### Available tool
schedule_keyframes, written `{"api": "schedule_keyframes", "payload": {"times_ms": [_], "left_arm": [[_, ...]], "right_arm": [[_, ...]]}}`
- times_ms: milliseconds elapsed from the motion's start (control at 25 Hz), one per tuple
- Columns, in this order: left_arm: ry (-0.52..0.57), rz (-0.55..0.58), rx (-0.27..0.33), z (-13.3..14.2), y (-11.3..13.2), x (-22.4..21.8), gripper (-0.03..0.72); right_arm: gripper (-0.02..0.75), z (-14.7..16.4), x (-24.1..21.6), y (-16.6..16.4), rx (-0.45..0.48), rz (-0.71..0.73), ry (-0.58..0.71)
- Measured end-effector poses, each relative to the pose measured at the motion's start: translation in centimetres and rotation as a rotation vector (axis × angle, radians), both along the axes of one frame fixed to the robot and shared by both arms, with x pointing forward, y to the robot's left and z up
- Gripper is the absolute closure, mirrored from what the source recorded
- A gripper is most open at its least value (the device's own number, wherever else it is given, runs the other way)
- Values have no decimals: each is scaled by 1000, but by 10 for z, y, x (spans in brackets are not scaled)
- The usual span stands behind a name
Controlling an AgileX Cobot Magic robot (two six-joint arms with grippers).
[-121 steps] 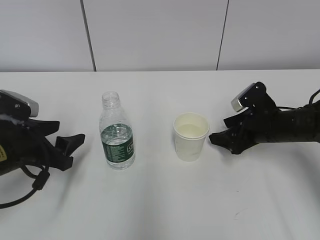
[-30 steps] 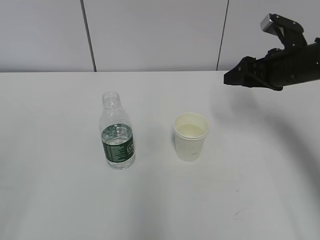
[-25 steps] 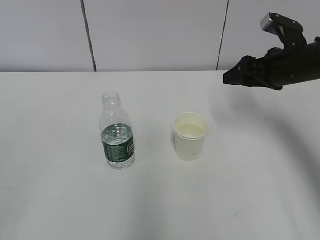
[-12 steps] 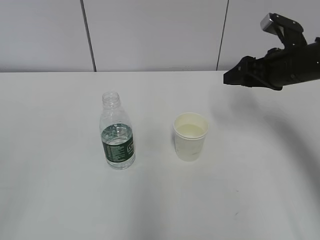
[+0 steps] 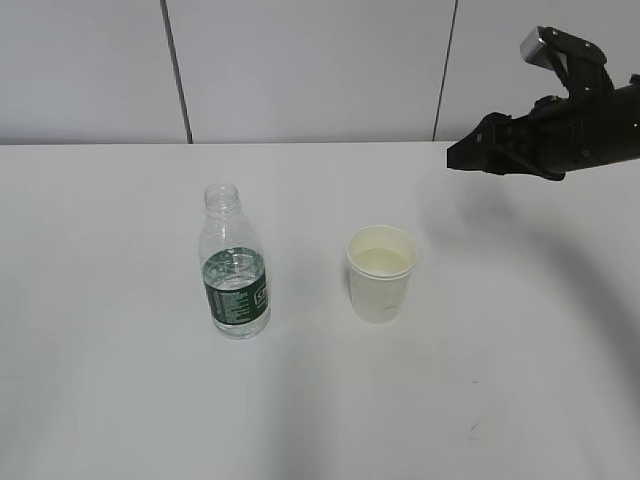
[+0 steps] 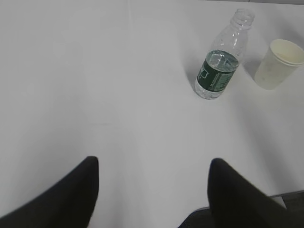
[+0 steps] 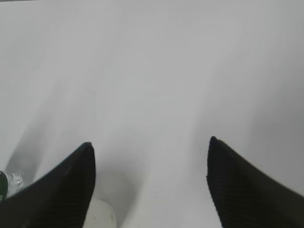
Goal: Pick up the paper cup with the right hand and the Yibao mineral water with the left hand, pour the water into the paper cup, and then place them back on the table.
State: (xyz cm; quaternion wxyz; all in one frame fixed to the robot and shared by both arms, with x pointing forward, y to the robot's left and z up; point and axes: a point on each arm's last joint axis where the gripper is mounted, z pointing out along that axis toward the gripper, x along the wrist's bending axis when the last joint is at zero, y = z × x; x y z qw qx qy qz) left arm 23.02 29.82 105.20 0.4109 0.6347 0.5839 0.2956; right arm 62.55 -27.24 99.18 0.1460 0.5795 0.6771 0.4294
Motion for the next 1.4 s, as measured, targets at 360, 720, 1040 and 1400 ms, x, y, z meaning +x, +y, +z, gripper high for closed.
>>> {"api": "schedule_keyframes", "payload": {"times_ms": [360,720,1040,1400], "left_arm": [[0,0,-1,0,0,0,239],[0,0,-1,0,0,0,239],[0,0,-1,0,0,0,239],[0,-1,-1,0,0,0,239]], "right_arm": [[169,17,0,-6,-63,48,-142],[169,36,-10,-20,-103,-150,-289],[169,39,-47,-40,-378,-372,-106],[169,53,-103,-22,-488,-212,262]]}}
